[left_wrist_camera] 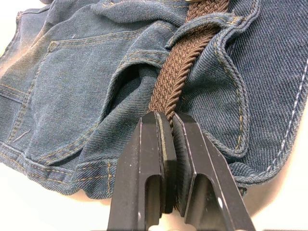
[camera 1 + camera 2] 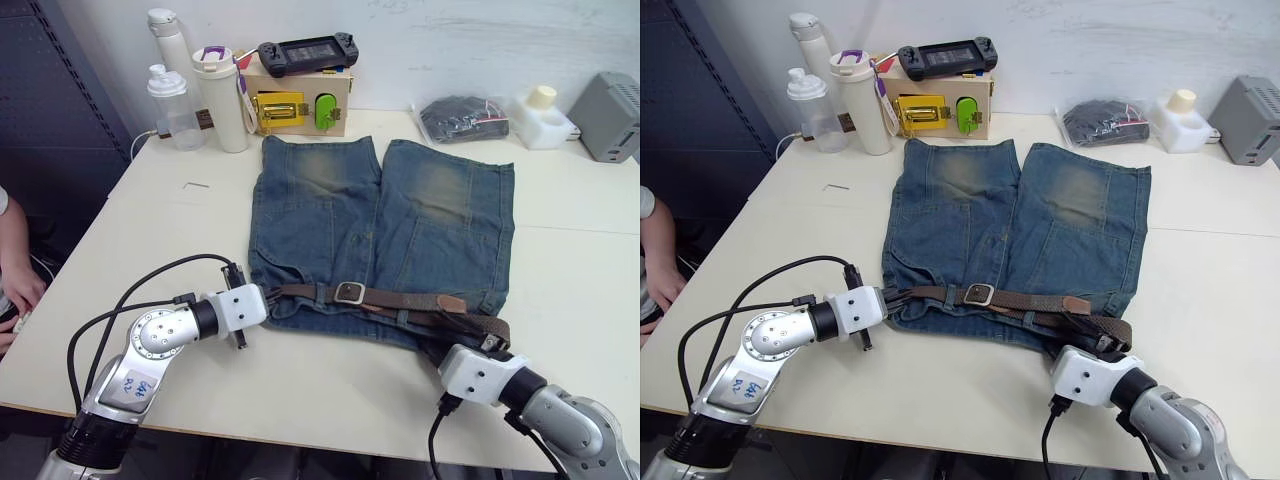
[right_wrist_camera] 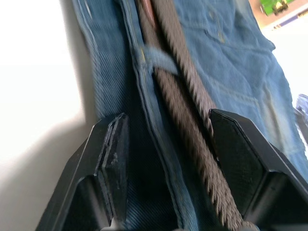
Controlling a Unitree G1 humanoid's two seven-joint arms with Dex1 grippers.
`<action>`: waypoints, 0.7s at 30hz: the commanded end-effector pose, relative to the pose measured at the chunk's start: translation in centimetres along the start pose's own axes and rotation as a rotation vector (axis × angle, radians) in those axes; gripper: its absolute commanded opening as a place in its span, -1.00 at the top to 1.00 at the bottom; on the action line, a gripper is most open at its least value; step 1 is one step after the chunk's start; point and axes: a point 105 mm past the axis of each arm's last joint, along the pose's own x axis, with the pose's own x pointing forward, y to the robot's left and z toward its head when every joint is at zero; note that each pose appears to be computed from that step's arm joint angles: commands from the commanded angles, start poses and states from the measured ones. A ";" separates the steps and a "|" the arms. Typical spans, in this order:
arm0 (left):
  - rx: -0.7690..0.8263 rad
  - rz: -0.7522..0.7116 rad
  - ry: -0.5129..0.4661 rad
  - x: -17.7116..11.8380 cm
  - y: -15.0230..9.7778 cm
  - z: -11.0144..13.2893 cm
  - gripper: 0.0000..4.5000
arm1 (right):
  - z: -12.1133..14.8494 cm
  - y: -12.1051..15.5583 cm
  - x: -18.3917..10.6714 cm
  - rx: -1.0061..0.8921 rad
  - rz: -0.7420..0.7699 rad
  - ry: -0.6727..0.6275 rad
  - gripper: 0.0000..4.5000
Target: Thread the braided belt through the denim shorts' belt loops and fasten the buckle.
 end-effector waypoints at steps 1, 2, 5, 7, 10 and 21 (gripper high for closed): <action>-0.003 -0.023 0.001 0.1 -0.7 0.1 1.00 | -0.1 0.2 0.1 -0.016 -0.015 0.011 0.74; -0.003 -0.023 0.000 0.1 -0.7 0.1 1.00 | -0.2 0.4 0.1 -0.010 -0.012 0.020 0.91; 0.006 -0.022 0.005 0.1 -0.6 0.1 1.00 | -1.1 0.7 0.1 0.026 -0.009 0.066 0.96; 0.028 -0.025 0.014 -0.1 -0.7 -0.2 1.00 | -1.9 0.3 0.0 0.063 -0.035 0.109 0.96; 0.062 -0.036 0.060 -1.1 -0.7 -1.4 1.00 | -4.1 -1.0 -0.8 0.109 -0.105 0.212 0.96; 0.100 -0.048 0.131 -3.1 -0.5 -3.4 1.00 | -7.4 -2.1 -2.5 0.095 -0.153 0.324 0.96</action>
